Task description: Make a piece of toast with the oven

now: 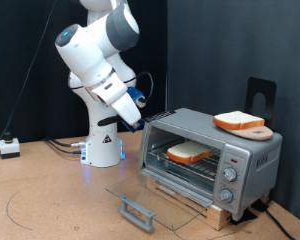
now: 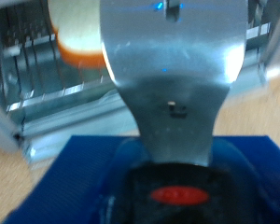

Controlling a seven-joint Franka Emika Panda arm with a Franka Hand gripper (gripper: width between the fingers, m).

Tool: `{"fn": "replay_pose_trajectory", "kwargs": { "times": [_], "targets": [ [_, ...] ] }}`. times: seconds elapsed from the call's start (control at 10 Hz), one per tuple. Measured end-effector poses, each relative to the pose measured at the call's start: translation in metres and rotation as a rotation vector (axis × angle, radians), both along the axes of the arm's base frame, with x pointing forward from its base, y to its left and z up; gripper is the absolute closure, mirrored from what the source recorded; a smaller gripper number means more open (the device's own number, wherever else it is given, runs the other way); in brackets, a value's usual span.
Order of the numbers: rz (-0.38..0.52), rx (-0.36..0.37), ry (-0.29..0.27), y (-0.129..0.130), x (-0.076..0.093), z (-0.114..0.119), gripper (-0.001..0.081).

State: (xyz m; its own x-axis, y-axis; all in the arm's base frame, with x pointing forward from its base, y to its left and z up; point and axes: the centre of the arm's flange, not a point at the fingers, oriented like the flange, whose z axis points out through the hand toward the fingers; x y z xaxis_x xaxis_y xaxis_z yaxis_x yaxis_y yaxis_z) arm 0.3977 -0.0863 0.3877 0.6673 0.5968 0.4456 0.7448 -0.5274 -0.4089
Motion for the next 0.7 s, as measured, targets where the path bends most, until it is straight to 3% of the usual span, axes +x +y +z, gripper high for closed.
{"fn": "replay_pose_trajectory", "kwargs": {
  "times": [0.2,0.3,0.7],
  "targets": [
    [0.122,0.105,-0.094,0.029,0.006,0.011,0.0408],
    [0.194,0.129,-0.112,0.043,0.007,0.017,0.0408],
    [0.434,0.174,-0.044,0.106,-0.001,0.035,0.0408]
  ]
}}
